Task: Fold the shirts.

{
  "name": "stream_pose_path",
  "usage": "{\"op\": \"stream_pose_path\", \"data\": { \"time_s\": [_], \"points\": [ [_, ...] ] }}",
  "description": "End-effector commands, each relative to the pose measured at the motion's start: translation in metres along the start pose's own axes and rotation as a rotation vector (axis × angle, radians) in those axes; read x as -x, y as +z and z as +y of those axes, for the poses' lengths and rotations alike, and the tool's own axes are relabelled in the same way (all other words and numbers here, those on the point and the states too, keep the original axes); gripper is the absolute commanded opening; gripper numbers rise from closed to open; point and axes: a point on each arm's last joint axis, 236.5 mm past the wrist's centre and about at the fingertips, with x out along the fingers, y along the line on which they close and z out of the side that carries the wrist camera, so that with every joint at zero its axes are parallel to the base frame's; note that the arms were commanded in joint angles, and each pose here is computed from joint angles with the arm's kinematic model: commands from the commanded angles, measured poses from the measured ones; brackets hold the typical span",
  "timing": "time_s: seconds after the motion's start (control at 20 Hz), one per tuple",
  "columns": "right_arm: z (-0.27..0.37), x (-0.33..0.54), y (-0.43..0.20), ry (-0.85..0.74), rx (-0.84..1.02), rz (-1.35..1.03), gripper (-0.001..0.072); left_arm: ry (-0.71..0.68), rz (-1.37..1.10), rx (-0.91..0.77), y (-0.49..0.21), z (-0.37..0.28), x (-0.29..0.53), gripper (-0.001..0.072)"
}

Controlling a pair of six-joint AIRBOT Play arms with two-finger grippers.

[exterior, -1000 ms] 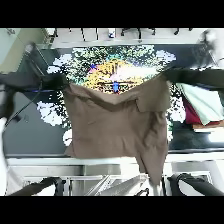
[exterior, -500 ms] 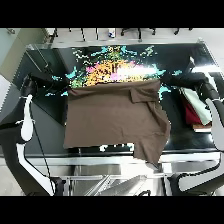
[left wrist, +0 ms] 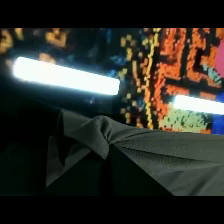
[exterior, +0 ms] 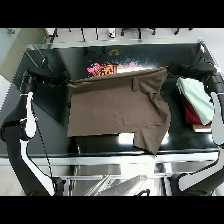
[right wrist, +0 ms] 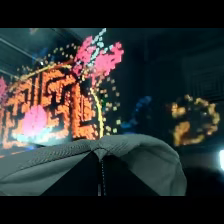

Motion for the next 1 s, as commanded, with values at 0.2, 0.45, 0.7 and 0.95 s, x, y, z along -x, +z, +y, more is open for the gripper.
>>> {"op": "stream_pose_path", "data": {
  "time_s": [0.2,0.45,0.7,0.95],
  "points": [
    [-0.053,-0.013,-0.099,-0.183,0.045,0.263,0.0016,0.11,0.159,-0.057,-0.046,0.028,-0.026,0.0016],
    [-0.073,-0.012,-0.13,-0.242,0.033,0.328,0.0016,0.148,0.186,-0.086,-0.052,0.033,-0.026,0.0015],
    [-0.066,-0.016,-0.136,-0.226,0.023,0.341,0.0017,0.154,0.205,-0.088,-0.057,0.034,-0.025,0.0015],
    [-0.049,-0.023,-0.148,-0.18,-0.017,0.368,0.0022,0.15,0.22,-0.1,-0.062,0.027,-0.027,0.0017]
  ]
}}
